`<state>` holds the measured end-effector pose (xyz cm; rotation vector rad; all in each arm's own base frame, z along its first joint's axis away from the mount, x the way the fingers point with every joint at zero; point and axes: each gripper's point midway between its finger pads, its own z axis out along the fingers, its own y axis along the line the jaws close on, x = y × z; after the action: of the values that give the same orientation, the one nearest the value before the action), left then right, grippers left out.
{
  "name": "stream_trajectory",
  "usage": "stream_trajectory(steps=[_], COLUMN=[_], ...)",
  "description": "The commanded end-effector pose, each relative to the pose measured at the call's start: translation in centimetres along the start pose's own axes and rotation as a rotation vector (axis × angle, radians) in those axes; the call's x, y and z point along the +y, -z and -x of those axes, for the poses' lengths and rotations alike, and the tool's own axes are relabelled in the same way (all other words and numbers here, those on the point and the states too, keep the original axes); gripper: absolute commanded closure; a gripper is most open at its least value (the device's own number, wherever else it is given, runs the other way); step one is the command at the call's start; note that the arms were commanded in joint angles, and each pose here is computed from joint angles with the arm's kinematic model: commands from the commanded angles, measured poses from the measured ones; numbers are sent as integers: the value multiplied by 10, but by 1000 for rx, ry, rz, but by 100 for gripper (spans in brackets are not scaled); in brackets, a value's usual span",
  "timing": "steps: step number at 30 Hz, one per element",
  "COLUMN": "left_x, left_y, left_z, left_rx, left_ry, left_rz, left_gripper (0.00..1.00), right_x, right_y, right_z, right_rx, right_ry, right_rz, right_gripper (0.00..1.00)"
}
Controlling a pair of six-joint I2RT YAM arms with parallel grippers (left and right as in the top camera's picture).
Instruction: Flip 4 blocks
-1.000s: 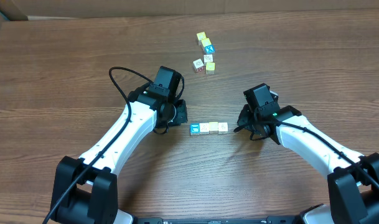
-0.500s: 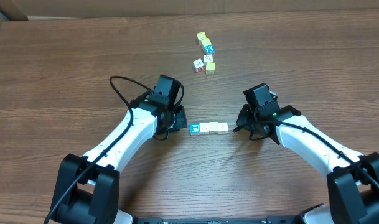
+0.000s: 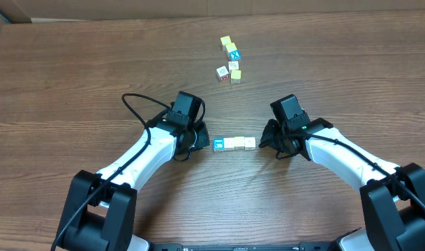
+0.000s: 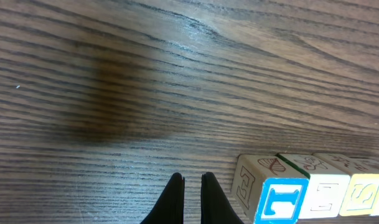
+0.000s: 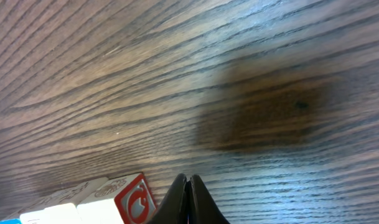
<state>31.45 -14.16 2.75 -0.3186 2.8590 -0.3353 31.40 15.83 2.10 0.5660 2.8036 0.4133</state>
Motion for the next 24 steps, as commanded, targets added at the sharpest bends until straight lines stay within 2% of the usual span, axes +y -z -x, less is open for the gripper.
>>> stream_trajectory(steps=[1,4,24], left_x=[-2,-12,-16], left_y=[-5,-5,-27], left_z=[-6,-6,-13], left_rx=[19,28,80], left_ry=[14,11,13], left_rz=[-12,-63,-92], left_gripper=[96,96,96], right_x=[-1,0,24], right_y=[-7,-14,-19], right_z=[-8,-10,-22], right_rx=[34,51,62], right_ry=[-15,-24,44], right_rz=[1,5,71], right_gripper=[96,96,96])
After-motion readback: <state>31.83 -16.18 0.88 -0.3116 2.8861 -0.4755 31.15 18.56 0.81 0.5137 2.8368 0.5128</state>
